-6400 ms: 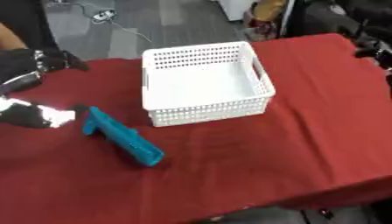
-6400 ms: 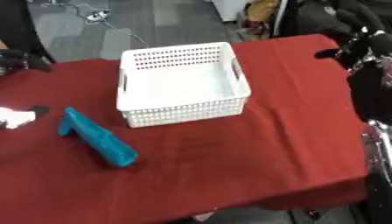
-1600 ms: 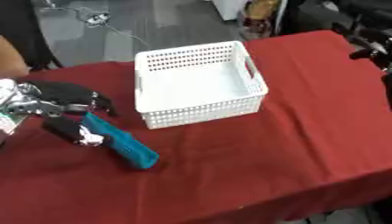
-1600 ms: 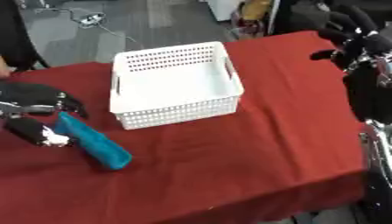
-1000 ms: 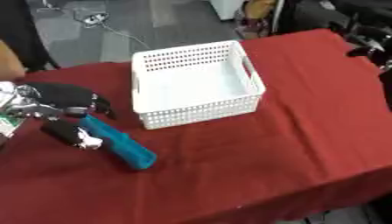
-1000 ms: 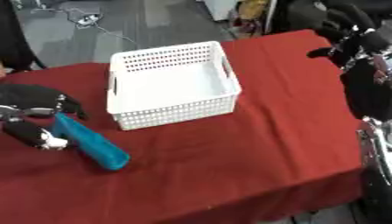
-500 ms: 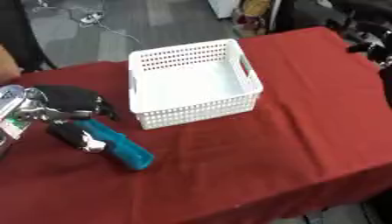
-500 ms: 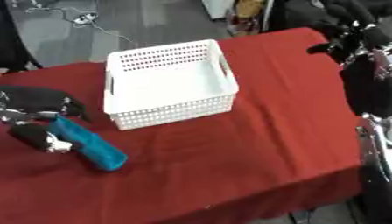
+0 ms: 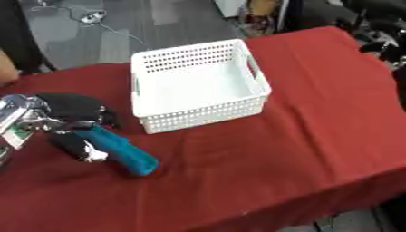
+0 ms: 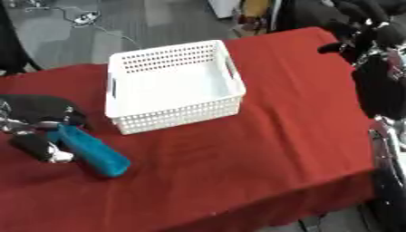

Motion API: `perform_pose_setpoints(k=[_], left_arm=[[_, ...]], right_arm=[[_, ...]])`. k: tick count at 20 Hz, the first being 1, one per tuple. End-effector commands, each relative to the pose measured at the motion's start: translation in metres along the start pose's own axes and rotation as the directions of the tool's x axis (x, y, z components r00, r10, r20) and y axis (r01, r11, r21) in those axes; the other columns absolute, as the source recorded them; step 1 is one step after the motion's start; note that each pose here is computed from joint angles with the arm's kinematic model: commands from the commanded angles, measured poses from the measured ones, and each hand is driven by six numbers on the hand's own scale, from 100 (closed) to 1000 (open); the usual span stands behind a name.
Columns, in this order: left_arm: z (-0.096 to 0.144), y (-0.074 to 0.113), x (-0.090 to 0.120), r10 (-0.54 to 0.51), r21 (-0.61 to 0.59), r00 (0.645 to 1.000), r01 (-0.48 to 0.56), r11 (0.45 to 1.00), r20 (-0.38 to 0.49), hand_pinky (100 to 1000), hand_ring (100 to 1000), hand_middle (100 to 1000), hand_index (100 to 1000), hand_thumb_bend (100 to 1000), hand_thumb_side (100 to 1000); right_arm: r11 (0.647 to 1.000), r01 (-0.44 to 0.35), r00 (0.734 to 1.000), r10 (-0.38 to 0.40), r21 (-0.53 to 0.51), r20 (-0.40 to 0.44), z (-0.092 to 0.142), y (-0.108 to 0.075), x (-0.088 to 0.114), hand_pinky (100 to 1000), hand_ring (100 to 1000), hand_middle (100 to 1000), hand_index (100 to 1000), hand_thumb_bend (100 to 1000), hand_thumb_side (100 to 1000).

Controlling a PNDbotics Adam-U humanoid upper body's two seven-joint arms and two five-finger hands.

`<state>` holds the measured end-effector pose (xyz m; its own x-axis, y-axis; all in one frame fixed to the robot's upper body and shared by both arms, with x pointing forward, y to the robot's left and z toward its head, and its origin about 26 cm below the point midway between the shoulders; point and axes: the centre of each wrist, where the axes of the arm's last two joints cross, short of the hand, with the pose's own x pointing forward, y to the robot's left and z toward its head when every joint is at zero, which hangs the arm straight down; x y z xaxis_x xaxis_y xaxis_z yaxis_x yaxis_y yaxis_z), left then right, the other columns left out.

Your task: Pick up objects on the table and place them in the box.

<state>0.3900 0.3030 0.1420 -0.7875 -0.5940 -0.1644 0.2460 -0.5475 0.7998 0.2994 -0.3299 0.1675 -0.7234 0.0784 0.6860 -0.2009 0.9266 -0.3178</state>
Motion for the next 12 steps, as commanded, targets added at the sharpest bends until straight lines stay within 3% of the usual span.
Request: perform_pose_setpoints(k=[1, 12], left_arm=[[0.0128, 0.0047, -0.0070, -0.062, -0.094, 0.996, 0.067, 0.993, 0.064, 910, 837, 766, 898, 658, 916], [0.0177, -0.0004, -0.0021, -0.030, -0.103, 0.996, 0.038, 0.994, 0.081, 851, 799, 741, 881, 650, 931]], right_arm=[[1.000, -0.017, 0.999, 0.016, 0.013, 0.027, -0.0075, -0.0041, 0.0071, 680, 862, 914, 1000, 100, 1000], [1.000, -0.016, 1.000, 0.015, 0.012, 0.027, -0.0072, -0.0038, 0.0071, 679, 862, 914, 1000, 100, 1000]])
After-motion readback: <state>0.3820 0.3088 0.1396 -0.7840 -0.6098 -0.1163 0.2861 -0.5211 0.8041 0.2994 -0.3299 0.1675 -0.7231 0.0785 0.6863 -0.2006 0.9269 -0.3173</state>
